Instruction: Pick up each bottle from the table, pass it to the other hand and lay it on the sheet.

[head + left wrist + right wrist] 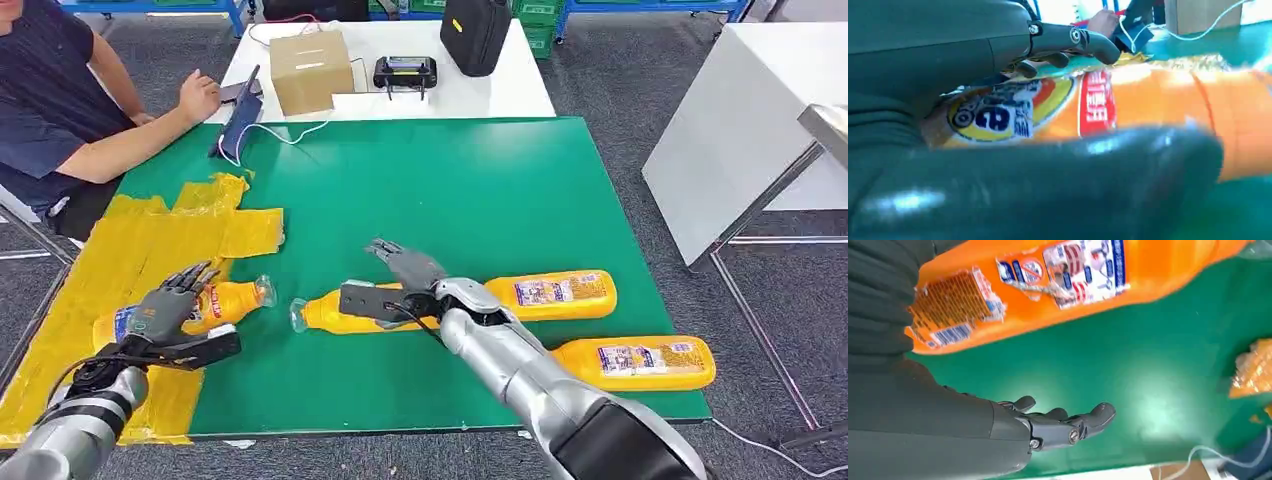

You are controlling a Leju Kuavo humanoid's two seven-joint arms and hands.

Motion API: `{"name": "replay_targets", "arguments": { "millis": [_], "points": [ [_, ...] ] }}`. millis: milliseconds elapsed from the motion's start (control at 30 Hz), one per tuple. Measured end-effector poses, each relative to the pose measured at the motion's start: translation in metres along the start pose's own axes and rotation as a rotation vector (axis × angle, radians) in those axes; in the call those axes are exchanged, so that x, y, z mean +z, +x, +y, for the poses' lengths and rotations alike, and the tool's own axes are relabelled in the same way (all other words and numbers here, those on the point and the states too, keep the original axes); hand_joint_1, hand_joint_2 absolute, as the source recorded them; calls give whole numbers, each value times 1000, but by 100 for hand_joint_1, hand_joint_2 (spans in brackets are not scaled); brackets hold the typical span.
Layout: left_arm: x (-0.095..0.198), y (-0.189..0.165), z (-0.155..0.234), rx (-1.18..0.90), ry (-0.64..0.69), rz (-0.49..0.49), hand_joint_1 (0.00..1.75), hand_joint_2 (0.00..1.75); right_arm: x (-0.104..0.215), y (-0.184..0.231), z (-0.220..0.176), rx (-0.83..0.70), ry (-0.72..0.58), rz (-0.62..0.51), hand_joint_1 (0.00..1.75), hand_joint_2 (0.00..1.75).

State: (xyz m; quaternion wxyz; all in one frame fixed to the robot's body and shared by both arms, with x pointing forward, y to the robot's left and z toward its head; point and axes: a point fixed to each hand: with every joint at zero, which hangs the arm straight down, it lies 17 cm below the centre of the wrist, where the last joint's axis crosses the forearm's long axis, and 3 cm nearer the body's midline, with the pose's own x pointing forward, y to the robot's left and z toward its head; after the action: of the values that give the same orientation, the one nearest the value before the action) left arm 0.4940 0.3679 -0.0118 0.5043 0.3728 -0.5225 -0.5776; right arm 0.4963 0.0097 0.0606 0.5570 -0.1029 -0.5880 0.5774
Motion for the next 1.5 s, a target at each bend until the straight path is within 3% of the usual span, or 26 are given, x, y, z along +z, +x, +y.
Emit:
{"name": "replay_targets", "arguments": {
  "millis": [300, 500, 633, 933, 967, 1000, 1267, 1500],
  "points": [
    [-1, 4, 4, 73, 24, -2, 0, 0, 1, -7, 6, 0, 17, 19, 0, 175],
    [-7, 38, 43, 716, 155, -102, 0, 0, 3, -20, 14, 32, 41, 61, 0, 175],
    [-2, 77, 74, 1133, 202, -250, 0, 0, 7, -33, 25, 72, 78, 101, 0, 175],
    [15, 114, 127, 1515, 286, -486, 0, 0, 24, -66, 63, 250, 285, 230, 0, 175],
    [15, 115, 128, 1523, 290, -492, 0, 0, 27, -71, 66, 264, 314, 248, 52, 175],
    [15, 116, 129, 1528, 292, -495, 0, 0, 30, -75, 69, 274, 335, 262, 171, 175],
    [5, 131, 145, 1559, 306, -538, 0, 0, 45, -99, 79, 318, 435, 331, 175, 175],
    [1, 135, 152, 1654, 299, -557, 0, 0, 40, -102, 70, 271, 351, 358, 175, 175]
  ]
}}
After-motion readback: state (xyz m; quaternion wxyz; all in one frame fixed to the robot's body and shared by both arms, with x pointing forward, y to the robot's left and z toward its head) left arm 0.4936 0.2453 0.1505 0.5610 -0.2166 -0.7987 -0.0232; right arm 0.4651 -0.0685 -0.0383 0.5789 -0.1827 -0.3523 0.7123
